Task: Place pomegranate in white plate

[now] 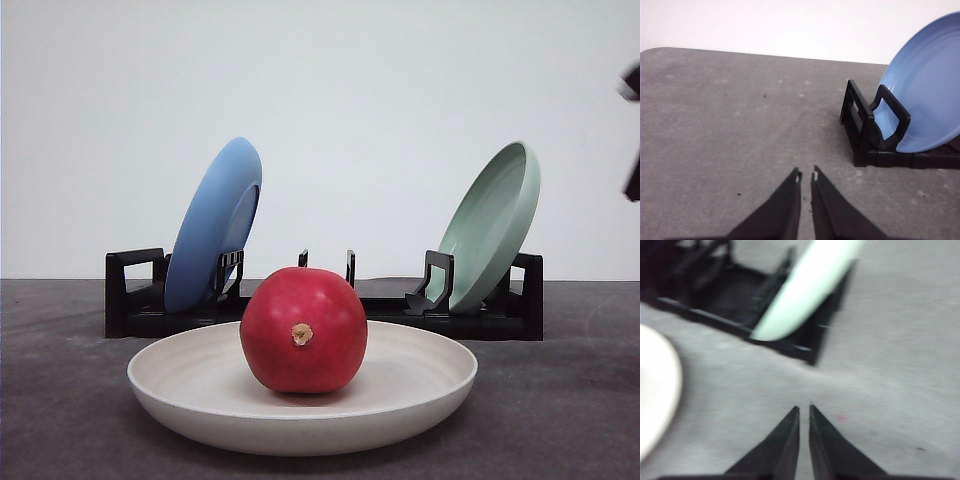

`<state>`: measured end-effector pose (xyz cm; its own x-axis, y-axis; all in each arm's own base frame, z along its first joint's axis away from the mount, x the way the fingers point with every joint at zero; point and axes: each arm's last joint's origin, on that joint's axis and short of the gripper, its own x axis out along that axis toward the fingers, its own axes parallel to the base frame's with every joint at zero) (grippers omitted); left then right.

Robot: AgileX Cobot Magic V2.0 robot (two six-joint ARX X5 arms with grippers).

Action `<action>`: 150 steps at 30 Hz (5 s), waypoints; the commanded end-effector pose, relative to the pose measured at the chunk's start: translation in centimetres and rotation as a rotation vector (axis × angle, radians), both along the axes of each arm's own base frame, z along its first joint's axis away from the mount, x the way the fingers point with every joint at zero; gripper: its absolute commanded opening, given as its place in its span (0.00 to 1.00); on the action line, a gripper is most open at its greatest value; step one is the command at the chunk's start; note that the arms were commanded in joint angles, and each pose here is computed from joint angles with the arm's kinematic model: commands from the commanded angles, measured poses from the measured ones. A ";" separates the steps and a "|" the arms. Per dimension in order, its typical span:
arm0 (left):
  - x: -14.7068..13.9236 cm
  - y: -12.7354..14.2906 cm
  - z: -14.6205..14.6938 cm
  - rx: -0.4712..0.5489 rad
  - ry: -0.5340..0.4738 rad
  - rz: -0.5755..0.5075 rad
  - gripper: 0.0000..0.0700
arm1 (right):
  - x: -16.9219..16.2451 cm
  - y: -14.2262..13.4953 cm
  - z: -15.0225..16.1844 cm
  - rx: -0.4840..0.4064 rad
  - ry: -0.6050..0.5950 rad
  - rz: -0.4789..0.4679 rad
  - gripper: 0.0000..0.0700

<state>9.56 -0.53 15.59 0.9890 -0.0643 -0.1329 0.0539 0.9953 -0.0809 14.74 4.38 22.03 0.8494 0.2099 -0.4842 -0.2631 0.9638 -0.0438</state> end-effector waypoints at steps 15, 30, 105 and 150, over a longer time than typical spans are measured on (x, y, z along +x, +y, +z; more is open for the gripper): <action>0.1 0.0 -0.2 -0.008 -0.005 0.004 0.02 | -3.9 -4.3 -6.0 0.080 -0.353 -0.283 0.04; 0.1 0.0 -0.2 -0.008 -0.004 0.004 0.02 | -5.0 -4.6 -6.1 0.106 -0.430 -0.309 0.04; 0.1 0.0 -0.2 -0.008 -0.005 0.004 0.02 | -5.0 -4.5 -6.1 0.107 -0.431 -0.303 0.04; 0.1 0.0 -0.2 -0.008 -0.005 0.004 0.02 | -5.0 -4.5 -6.1 0.107 -0.431 -0.303 0.04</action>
<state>9.56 -0.53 15.61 0.9893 -0.0644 -0.1310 0.0540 0.9952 -0.0812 9.67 -0.16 16.00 0.9961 -0.0480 -0.0737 0.0485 0.9988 0.0041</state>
